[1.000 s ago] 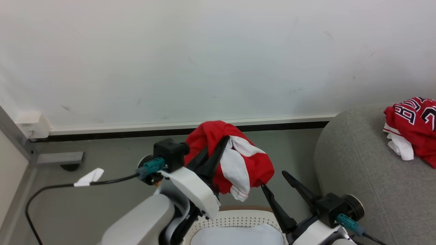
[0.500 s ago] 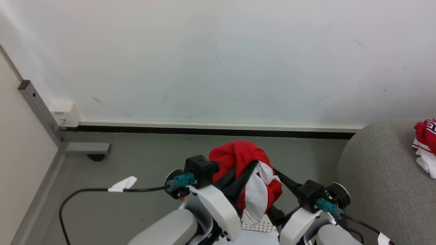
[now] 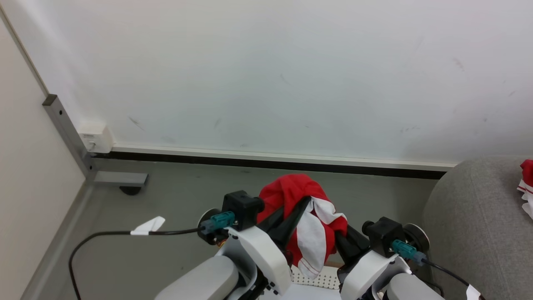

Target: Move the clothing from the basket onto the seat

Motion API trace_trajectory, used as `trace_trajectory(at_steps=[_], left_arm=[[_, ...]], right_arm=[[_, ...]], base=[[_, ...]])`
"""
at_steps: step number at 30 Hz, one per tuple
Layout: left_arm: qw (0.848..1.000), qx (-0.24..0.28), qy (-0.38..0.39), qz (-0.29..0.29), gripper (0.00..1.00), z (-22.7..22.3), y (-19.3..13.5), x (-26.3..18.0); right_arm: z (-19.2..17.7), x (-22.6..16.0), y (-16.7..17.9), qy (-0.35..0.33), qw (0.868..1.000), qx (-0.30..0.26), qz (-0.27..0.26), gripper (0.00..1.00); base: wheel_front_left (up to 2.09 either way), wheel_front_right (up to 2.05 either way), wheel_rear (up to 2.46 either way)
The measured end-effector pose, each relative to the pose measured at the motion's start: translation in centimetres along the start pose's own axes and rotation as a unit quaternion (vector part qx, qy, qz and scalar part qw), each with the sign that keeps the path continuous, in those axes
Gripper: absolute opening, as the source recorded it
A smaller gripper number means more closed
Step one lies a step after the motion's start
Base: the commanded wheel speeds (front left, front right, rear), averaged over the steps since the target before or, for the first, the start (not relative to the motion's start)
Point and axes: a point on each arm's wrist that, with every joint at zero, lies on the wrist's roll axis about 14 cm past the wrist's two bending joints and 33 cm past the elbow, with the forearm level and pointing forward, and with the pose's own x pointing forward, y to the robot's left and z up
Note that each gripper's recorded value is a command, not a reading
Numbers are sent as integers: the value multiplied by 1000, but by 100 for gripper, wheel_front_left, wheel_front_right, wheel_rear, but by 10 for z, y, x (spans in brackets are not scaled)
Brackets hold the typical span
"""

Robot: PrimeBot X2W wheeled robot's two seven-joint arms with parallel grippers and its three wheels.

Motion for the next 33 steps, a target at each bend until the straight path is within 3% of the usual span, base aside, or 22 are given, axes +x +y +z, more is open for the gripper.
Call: trace_trajectory(at_steps=[18,19,20,21,27,33], left_arm=[[1000,-2,2,-4,0,-2,-3,5],[1000,-1,1,-3,14,-1,-2,6],[1000,-2,1,-1,75,-1,-2,6],[1000,-2,0,1,100,-2,-1,7],[1000,-9,2,-14,100,-7,-8,10],[999,-21,-8,-43,100,-12,-25,21]], right_arm=[[10,-8,-18,-19,999,14,-33,0],[13,-9,-21,-24,999,16,-38,0],[15,-10,-24,-28,999,17,-43,0],[19,-12,-28,-34,998,20,-51,0],[32,-25,-52,-59,994,26,-89,0],[50,-60,-95,-99,981,35,-162,0]], base=[[0,0,0],[0,0,0],[0,0,0],[0,0,0],[0,0,0],[0,0,0]])
